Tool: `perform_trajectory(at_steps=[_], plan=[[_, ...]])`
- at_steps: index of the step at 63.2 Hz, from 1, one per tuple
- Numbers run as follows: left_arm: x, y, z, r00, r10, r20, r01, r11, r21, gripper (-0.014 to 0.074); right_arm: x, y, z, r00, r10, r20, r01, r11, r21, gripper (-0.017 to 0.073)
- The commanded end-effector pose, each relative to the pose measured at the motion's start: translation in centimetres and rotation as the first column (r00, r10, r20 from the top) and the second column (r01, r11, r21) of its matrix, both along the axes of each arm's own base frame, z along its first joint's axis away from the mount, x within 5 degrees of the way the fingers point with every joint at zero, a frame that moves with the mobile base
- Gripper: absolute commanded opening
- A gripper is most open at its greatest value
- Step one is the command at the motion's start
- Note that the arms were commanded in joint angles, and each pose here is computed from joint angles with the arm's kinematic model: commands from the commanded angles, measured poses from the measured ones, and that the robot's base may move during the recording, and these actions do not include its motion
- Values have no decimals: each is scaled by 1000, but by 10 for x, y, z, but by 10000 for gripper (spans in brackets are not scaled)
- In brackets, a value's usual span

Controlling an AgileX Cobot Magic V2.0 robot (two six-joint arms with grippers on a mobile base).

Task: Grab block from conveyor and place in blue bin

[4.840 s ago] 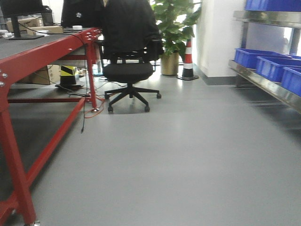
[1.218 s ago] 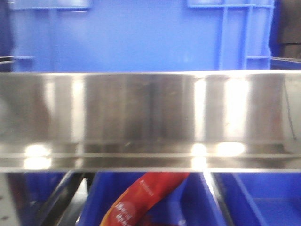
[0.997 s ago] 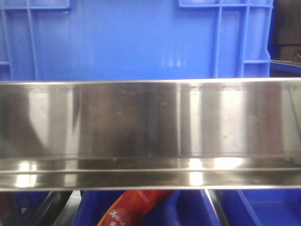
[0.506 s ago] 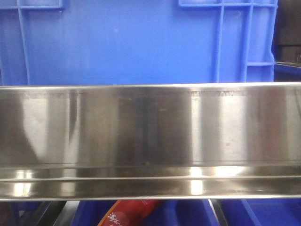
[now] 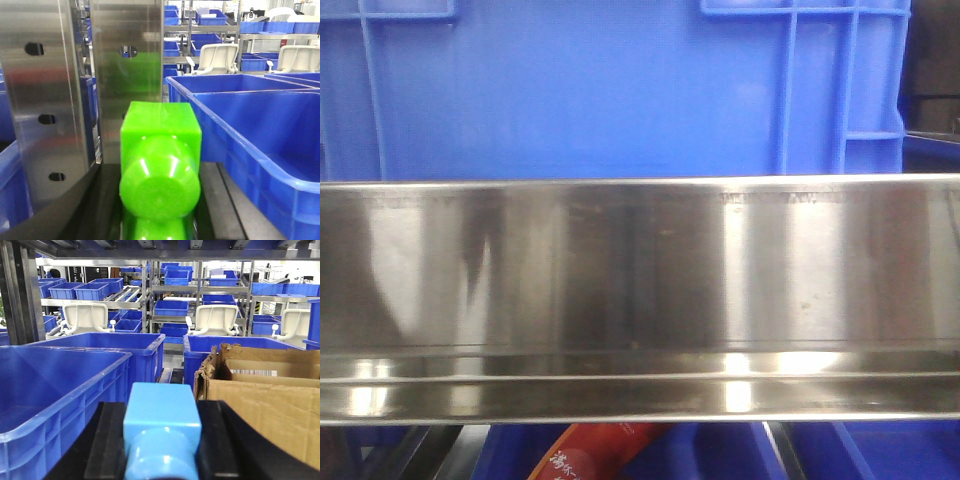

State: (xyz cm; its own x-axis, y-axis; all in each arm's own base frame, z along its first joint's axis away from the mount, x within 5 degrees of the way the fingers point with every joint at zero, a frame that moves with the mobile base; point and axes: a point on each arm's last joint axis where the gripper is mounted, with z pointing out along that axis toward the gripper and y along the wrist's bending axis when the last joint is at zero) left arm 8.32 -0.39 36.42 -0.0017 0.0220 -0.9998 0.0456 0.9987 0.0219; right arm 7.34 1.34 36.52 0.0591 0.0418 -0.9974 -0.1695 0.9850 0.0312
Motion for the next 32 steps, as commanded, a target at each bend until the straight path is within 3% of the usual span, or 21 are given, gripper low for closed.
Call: perform_trajectory(at_steps=[1,8,14,18,27,32], plan=[[-1,0,2,1000,-3,24,3,1000,-1,-111,-1,-1,4,1000,-7,28,7,1000,-7,-154],[-1,0,2,1000,-6,29,6,1000,-13,-111,-1,0,3,1000,8,8,-8,1000,24,-154],[2,-3,8,998,-28,60,34,994,-102,-111,-1,2,5,999,33,-13,-32,996,81,-154],[5,-5,17,997,-59,49,65,990,-129,-111,2,5,8,997,57,-57,-51,994,95,-154],[26,-19,31,984,-171,-40,165,979,-118,-111,19,8,22,992,68,-109,-58,994,90,-154],[41,-30,38,969,-239,-65,235,970,-69,-111,31,9,35,991,72,-113,-62,994,90,-154]])
